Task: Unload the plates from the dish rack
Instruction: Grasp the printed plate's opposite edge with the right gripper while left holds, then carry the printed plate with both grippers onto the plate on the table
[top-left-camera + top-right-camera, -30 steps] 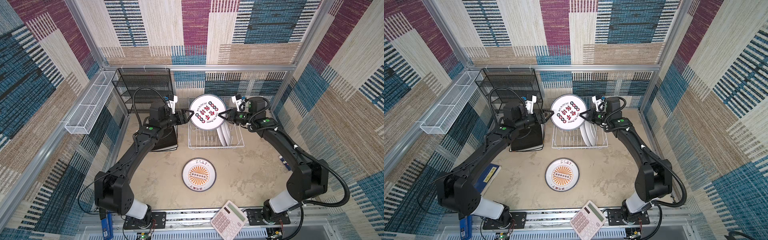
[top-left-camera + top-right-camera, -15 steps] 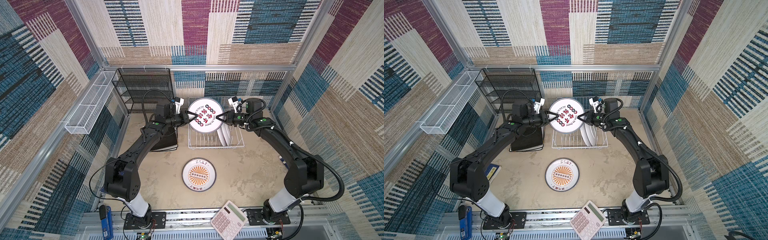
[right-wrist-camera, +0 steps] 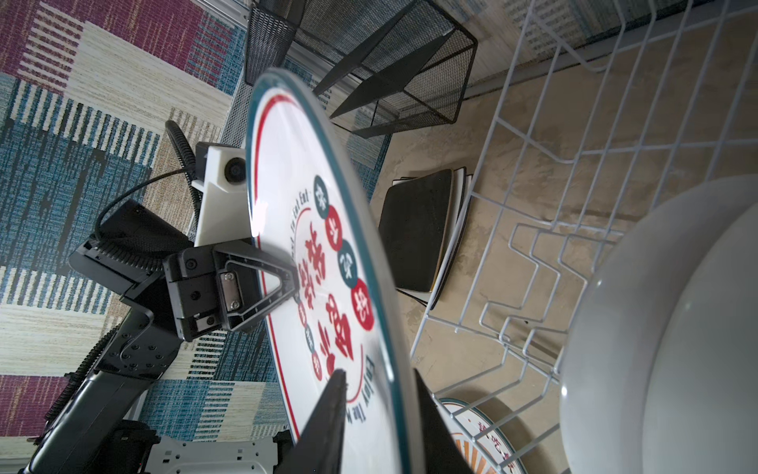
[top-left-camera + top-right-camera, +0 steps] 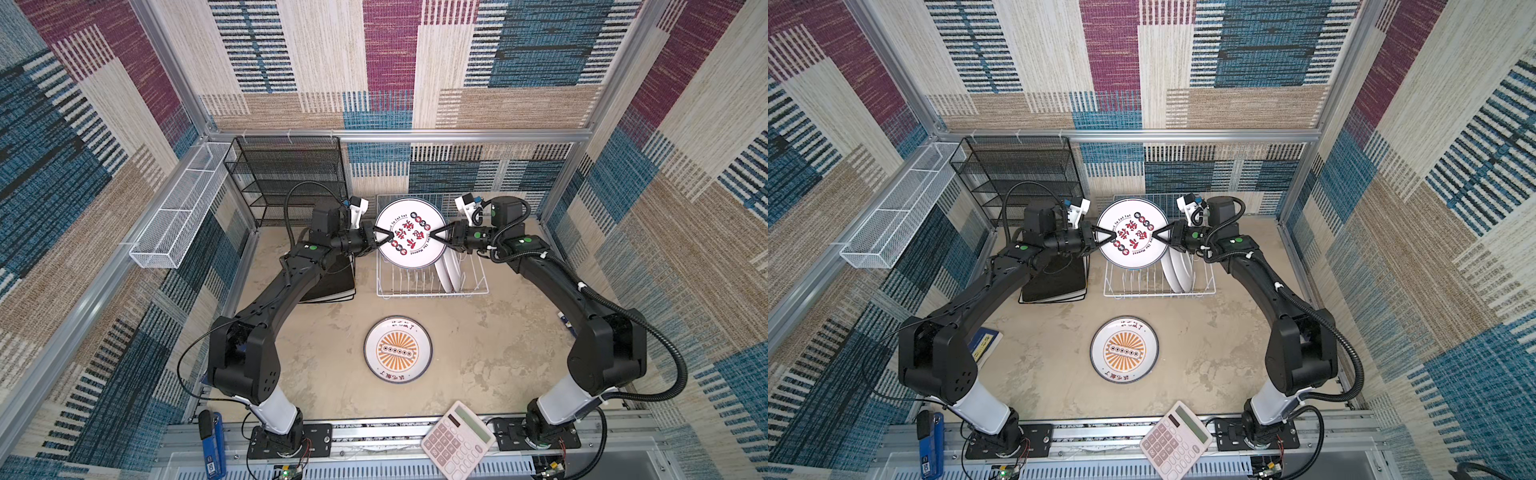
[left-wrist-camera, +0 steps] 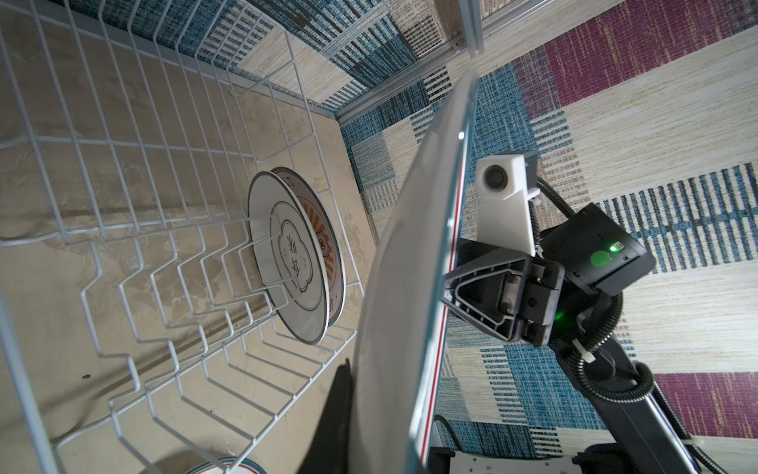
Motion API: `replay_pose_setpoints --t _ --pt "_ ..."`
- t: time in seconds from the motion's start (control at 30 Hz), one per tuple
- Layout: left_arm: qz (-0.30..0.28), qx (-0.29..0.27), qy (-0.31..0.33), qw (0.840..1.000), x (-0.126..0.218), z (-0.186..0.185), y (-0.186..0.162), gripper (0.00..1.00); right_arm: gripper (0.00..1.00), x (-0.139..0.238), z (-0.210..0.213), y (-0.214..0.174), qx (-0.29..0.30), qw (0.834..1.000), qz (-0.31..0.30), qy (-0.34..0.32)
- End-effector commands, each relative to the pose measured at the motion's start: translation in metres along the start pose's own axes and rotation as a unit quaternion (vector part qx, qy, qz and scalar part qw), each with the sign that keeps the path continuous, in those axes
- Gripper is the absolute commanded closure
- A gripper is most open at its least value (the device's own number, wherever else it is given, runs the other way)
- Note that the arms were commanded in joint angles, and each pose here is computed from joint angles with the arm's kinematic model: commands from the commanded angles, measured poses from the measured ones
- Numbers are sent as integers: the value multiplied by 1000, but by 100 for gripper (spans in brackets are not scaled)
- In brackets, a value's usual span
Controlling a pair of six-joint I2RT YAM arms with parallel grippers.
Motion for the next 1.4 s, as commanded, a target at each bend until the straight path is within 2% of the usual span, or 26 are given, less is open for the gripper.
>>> replay_pose_setpoints --t 0.0,0.2,0.33,0.43,0.57,0.83,0.97,1.2,1.37 --pt "-24 -18 1 1000 8 -8 2 100 59 8 9 15 55 997 -46 -20" --pt "-36 -21 9 999 25 -15 -3 100 30 22 23 21 132 987 -79 -48" --pt "-39 -17 24 999 42 -13 -11 100 9 37 34 22 190 973 -103 -86" --pt "-29 -13 33 999 53 -10 -20 100 0 49 40 20 230 959 -118 -114" --pt "-7 -26 40 999 65 -5 -38 100 1 58 48 10 284 945 -114 -115" --pt "16 -30 65 997 85 17 -81 100 1 65 57 -31 390 915 -51 -90" --pt "37 -12 97 994 91 37 -102 100 1 64 57 -55 442 893 -15 -80" --pt "51 25 149 987 98 72 -131 100 1 43 51 -94 493 866 63 -59" --pt "56 65 149 985 95 97 -147 100 1 32 50 -107 498 861 100 -41"
Point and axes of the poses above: each gripper's point midway between its finger pads, its own x axis back along the fingers, its own z axis along the line the jaws close on, y = z × x, the point moved 9 cm from there along x, back along the fingers, and after that the axes turned 13 degrees about x, right-handed, at the moved point
